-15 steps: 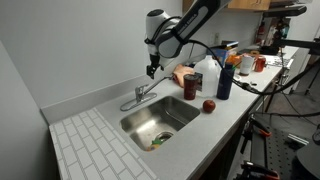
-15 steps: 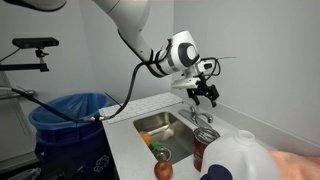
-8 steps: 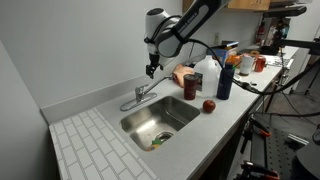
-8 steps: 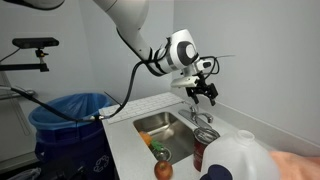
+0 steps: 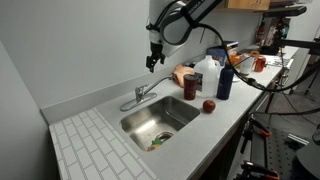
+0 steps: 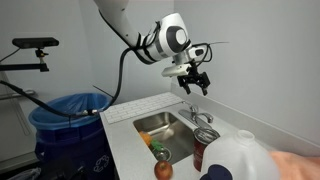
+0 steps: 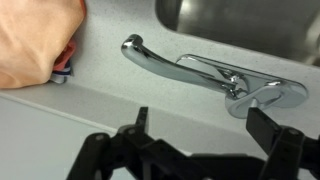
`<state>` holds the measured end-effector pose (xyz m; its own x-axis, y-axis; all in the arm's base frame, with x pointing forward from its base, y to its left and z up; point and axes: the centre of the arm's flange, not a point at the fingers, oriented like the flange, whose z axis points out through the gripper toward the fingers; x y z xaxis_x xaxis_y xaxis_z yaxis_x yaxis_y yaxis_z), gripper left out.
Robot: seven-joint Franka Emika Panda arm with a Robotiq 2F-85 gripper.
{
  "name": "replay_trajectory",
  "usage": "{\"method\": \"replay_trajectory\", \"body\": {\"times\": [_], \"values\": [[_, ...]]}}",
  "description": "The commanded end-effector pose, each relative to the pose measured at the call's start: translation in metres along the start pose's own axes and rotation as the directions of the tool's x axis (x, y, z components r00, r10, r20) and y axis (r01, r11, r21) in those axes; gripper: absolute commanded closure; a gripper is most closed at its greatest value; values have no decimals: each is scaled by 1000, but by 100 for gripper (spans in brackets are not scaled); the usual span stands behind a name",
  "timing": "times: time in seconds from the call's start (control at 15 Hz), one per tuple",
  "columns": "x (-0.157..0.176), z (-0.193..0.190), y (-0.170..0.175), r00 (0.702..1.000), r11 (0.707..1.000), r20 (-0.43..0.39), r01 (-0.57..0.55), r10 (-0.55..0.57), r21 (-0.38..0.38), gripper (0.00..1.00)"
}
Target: Move the tap to the right side of the sink
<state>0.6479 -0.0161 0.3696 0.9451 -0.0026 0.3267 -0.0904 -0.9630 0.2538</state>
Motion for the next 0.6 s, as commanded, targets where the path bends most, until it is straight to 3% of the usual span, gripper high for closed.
{"method": "replay_trajectory", "body": {"times": [0.0,0.53], "values": [[-31,-34,-7,999,997,14,30,-31,72,0],[-64,-66,-17,999,990,9,32,-33,135,0]]}}
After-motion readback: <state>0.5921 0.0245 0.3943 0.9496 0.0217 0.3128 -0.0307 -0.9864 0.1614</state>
